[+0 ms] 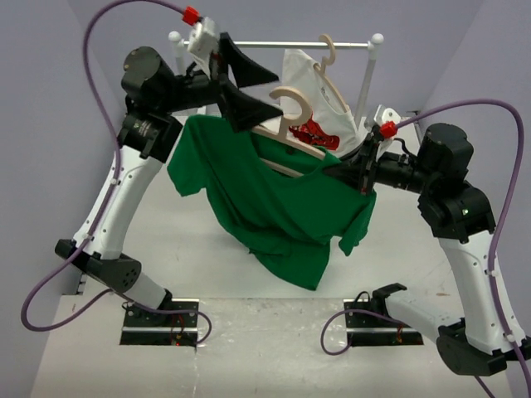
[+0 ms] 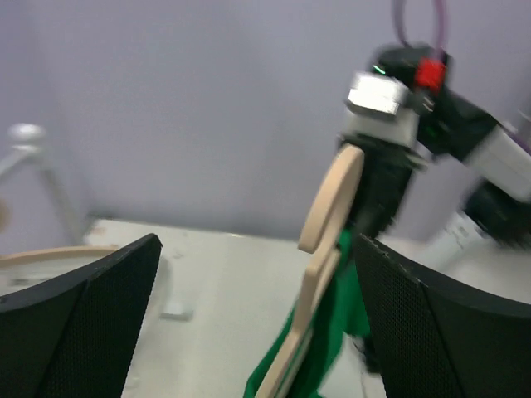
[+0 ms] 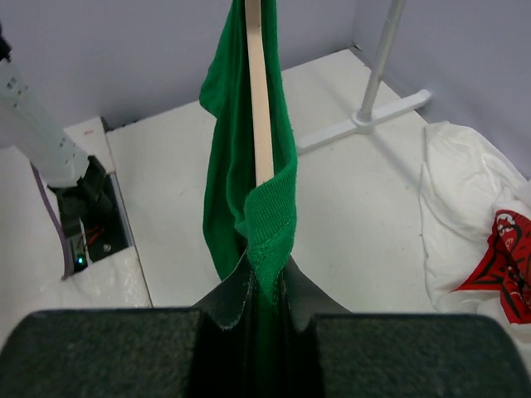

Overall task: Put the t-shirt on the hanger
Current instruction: Place the hanger at the clothesline.

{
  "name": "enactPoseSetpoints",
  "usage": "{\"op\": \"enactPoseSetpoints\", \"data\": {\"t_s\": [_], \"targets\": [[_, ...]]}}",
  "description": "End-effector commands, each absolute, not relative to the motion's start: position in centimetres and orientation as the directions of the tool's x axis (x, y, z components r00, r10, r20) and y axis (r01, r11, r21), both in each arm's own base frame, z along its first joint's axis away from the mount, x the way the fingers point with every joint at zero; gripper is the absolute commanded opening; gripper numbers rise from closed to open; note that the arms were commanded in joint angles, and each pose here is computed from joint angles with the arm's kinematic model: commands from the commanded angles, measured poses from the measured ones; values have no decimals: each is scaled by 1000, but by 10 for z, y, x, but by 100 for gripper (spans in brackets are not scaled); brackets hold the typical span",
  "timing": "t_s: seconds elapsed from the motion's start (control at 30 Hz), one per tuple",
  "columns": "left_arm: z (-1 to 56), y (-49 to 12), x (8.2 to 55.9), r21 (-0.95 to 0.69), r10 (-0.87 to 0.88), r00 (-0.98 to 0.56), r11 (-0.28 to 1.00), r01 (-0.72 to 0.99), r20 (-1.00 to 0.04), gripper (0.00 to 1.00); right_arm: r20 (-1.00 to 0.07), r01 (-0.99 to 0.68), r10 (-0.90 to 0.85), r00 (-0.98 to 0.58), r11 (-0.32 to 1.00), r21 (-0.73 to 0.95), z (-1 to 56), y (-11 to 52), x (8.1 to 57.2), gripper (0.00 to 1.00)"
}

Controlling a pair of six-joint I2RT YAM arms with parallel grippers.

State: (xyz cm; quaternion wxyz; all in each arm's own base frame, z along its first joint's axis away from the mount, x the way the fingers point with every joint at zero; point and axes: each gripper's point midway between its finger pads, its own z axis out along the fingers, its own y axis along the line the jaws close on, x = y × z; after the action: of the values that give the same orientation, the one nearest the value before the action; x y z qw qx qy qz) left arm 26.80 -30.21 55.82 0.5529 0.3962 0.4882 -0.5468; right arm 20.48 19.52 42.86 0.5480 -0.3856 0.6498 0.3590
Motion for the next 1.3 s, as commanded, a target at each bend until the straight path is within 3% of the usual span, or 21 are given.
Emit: {"op": "enactPoseSetpoints", "data": {"t_s": [0.0,0.13,0.3,0.6,0.8,1.03,1.27], "targets": [[602,-171,348,-379,-478,114,801,463,-871,100,-997,-770,52,-49,634,71,484,179,234,0],[570,-81,326,-537,-549,290,834,127,-784,100,-990,-625,130,-47,770,131,502,156,259,0],[543,-67,296,-493,-506,295,861,123,-810,100,-962,-510,265,-71,819,263,533,146,284,0],[427,-78,286,-305,-307,8,948,86,-952,100,-923,-537,283,-262,752,383,468,206,316,0],[367,-84,272,-235,-222,-107,963,131,-969,100,-882,-384,316,-350,810,443,420,220,352,0],[296,-93,274,-162,-127,-191,970,181,-973,100,-896,-232,363,-256,877,422,411,226,396,0],[266,-94,270,-105,-50,-262,974,199,-964,100,-933,-100,312,-180,938,333,411,220,445,0]]}}
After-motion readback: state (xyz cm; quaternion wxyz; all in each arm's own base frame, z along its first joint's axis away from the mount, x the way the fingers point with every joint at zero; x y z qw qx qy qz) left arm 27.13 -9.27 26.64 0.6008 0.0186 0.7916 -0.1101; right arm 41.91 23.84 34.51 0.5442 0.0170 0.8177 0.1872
